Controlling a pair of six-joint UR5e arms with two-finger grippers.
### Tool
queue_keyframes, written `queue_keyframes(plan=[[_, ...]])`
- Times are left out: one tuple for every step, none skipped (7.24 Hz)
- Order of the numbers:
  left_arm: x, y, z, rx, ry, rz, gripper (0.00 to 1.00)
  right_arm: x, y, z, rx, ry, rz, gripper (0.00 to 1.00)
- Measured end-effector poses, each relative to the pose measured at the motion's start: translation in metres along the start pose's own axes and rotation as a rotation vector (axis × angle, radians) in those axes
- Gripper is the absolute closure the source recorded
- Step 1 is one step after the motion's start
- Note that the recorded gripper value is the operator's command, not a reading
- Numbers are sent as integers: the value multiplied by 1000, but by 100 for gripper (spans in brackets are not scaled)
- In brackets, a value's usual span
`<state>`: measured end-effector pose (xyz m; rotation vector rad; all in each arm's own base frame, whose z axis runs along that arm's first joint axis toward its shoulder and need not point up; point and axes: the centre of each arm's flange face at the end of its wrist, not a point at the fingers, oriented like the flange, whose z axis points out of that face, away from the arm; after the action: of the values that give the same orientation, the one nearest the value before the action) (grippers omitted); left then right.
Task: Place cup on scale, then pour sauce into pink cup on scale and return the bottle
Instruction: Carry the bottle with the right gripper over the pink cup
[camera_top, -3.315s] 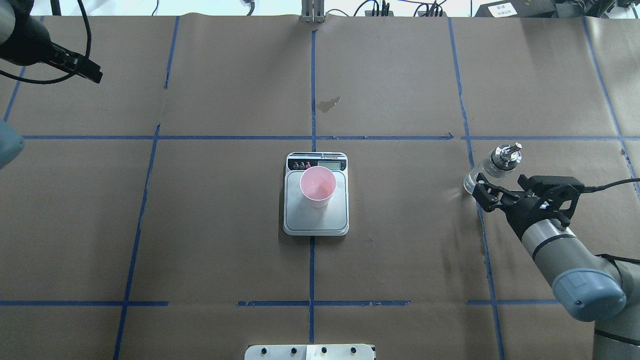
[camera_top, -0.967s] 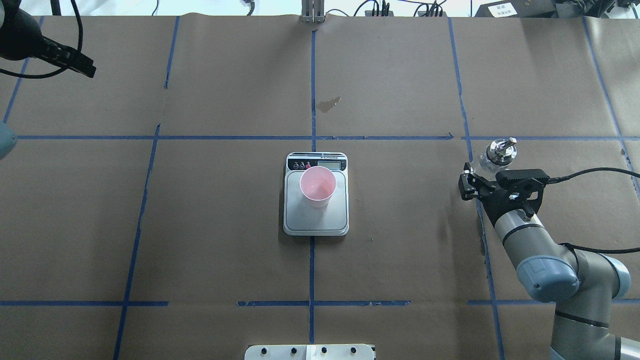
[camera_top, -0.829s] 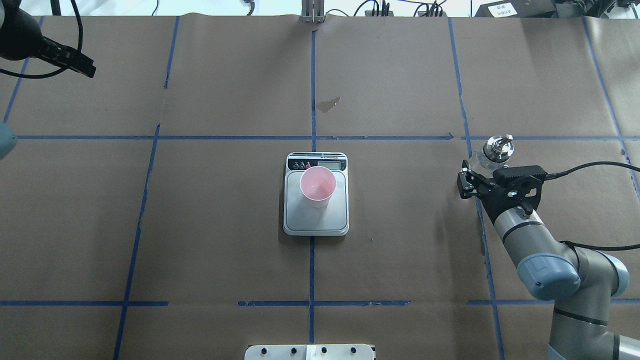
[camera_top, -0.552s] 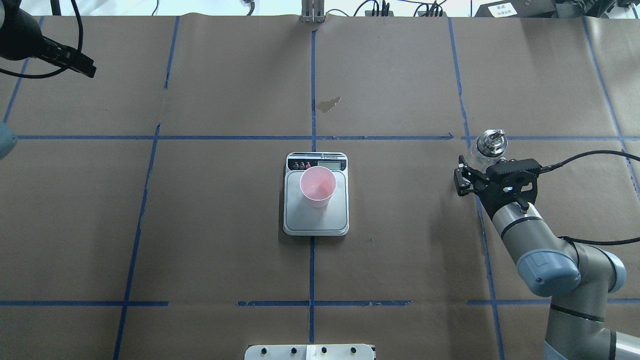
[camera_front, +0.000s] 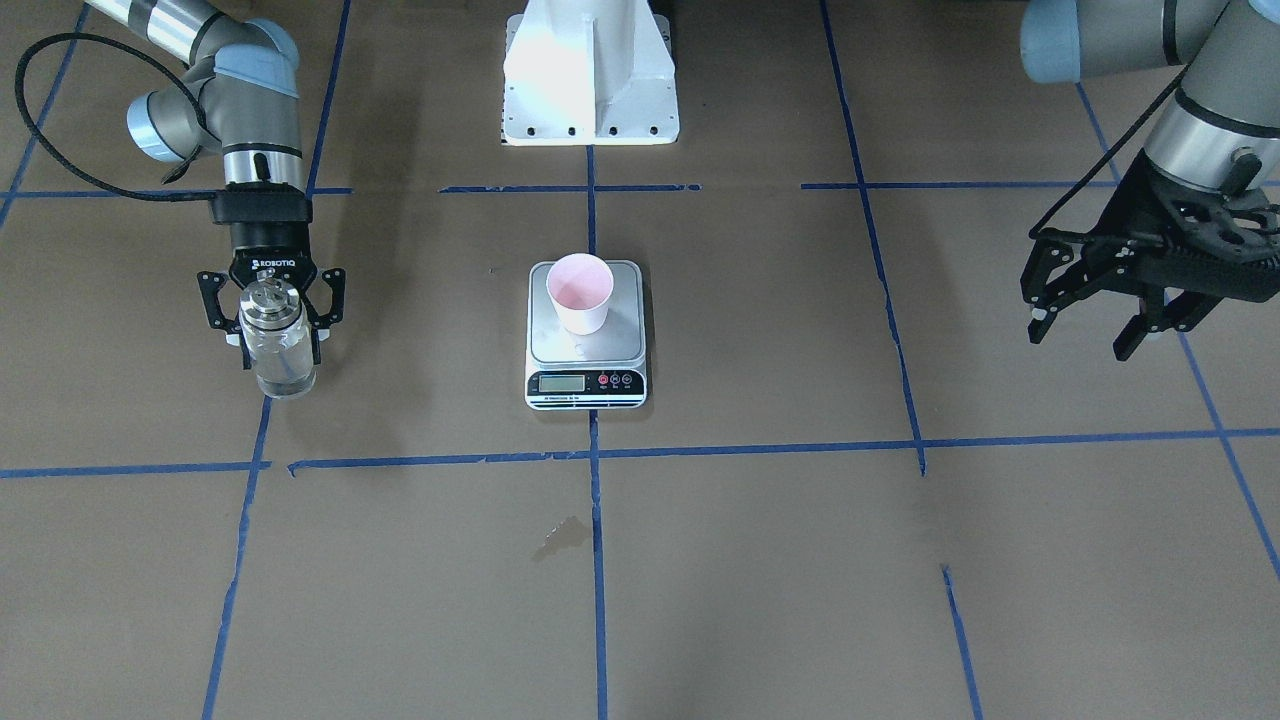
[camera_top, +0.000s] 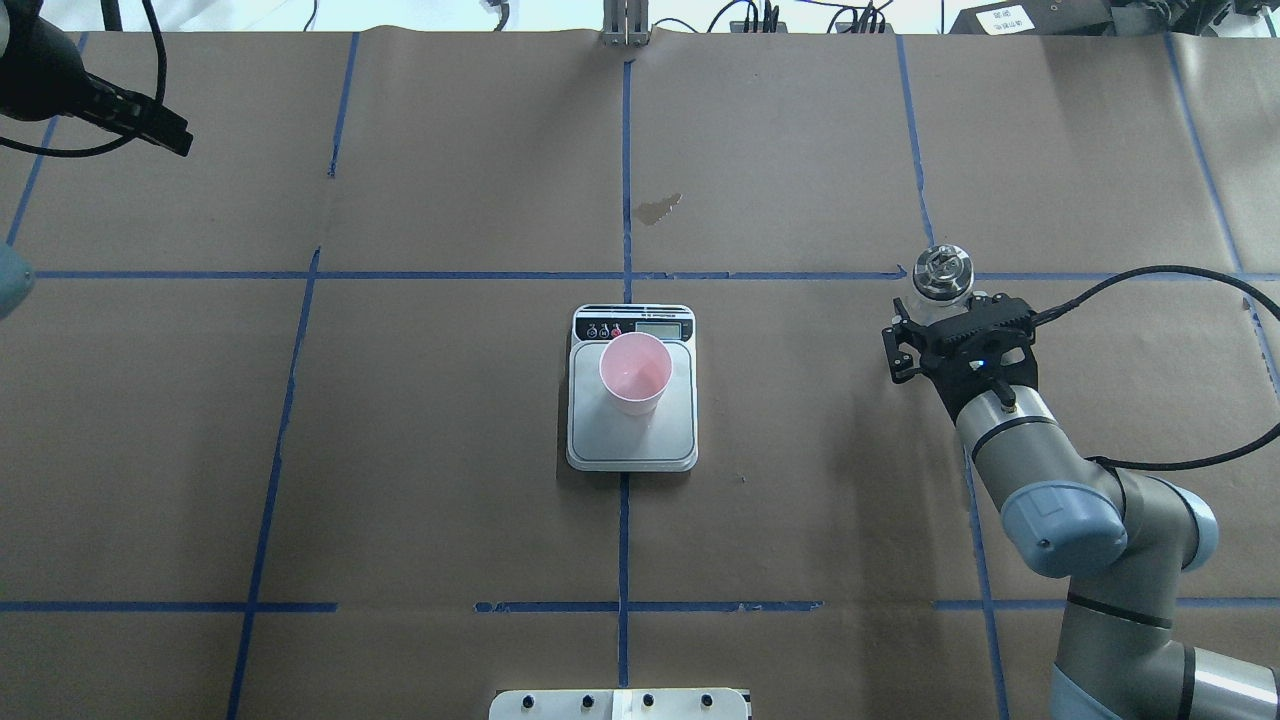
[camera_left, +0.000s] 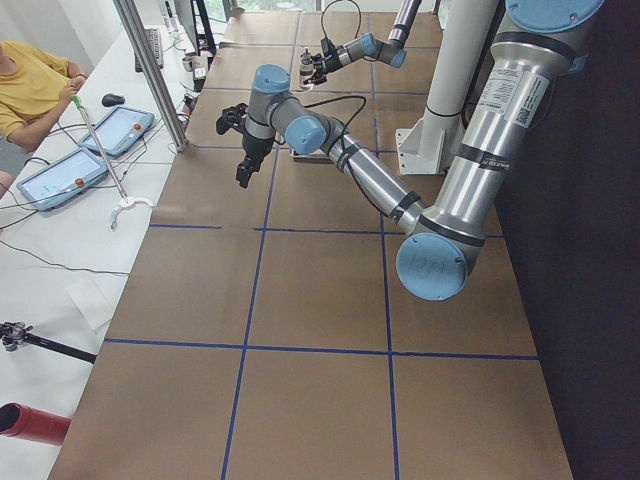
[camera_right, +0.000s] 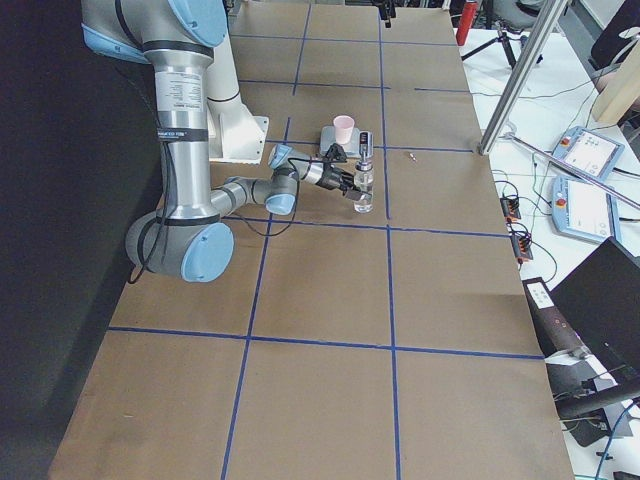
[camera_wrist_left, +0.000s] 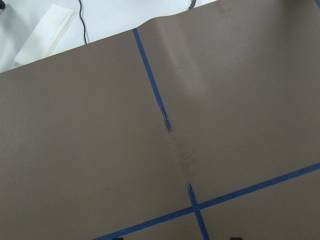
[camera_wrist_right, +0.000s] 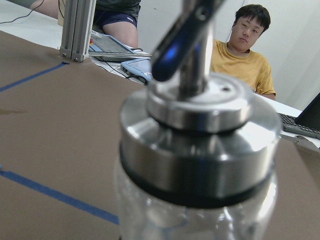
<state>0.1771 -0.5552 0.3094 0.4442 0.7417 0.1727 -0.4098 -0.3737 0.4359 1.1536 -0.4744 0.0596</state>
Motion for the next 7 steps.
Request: queue_keyframes(plan=[[0,0,0,0,0,0,23,-11,-7,3,-10,18,-66,100],[0,0,0,0,-1,0,23,-25,-17,9,-25,56,-156,100],[0,0,0,0,-1,1,23,-44,-32,13,-37,103,-249,100],[0,0,0,-1,-1,1,23,-59,-44,17,-55,150,-328,100],[-1,1,0,-1,-1,1,23,-74,-56,19,-74,192,-400,100],[-1,1,1,-1,-1,0,23,-93,-70,19,-89,231,-474,100],[-1,1,1,-2,-2,0,23,-111,-79,17,-108,270,-554,100]])
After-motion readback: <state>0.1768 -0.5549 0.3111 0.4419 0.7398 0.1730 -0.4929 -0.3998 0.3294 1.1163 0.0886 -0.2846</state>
